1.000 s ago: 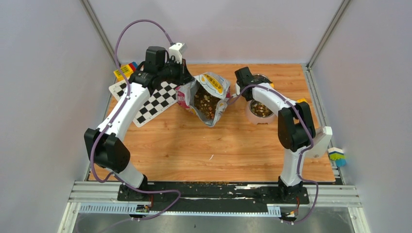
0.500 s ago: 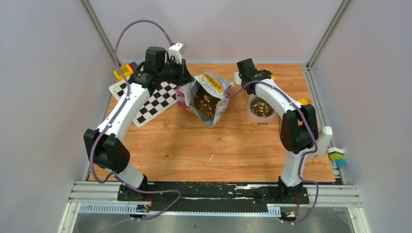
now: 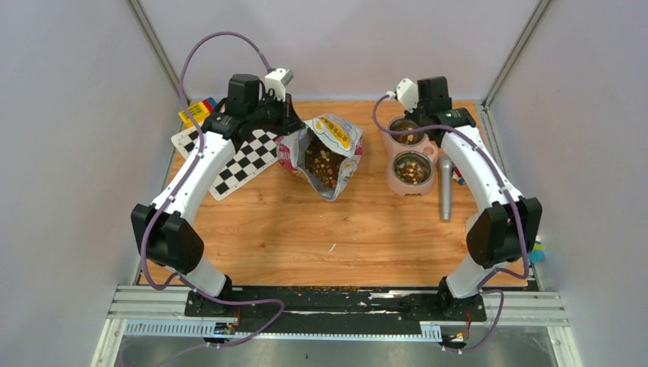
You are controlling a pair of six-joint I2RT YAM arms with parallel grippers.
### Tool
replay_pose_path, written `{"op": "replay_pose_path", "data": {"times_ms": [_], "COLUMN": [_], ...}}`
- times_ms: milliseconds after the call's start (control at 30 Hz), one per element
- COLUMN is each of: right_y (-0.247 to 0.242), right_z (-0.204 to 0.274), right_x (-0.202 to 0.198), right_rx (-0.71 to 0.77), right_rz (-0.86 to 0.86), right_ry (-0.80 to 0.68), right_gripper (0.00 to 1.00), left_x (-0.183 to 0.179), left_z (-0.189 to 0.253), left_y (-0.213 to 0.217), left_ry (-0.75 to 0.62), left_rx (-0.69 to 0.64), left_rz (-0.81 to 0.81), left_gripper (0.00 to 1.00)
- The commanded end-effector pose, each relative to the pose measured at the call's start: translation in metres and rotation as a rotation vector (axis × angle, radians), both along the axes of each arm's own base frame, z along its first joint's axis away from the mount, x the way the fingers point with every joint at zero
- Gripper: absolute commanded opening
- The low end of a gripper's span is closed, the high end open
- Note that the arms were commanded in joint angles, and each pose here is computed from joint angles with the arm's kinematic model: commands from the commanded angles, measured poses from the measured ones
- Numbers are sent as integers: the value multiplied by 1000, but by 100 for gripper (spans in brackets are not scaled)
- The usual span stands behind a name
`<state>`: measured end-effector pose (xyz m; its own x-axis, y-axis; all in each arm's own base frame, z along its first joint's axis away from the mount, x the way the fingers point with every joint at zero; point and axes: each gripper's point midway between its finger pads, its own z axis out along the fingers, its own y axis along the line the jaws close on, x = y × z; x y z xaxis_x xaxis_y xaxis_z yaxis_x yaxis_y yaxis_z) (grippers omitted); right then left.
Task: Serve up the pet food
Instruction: Pour the pet food into the pet food bowl.
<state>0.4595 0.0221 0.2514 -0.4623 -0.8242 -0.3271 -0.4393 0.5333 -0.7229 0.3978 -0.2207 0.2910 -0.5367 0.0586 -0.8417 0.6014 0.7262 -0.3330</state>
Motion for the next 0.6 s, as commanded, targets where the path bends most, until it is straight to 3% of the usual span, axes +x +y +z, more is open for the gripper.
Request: {"op": "replay_pose_path", "data": {"times_ms": [0,367,567], "right_y": [31,90,114], "right_z": [11,3,-14], "right_x": [-14,-7,4], "right_rx": [377,846,962], "right_rz": [-39,-102,-145], "right_ry": [-99,-68,-12], "right_gripper": [0,0,0], "left_x": [1,-1,-2], "left_z": [30,32,33], "left_y": [13,15,16], "left_ry": [-82,-97,-104], "left_rx": [-9,-1,-1], "left_rz": [51,55,58], "left_gripper": [0,0,0]}}
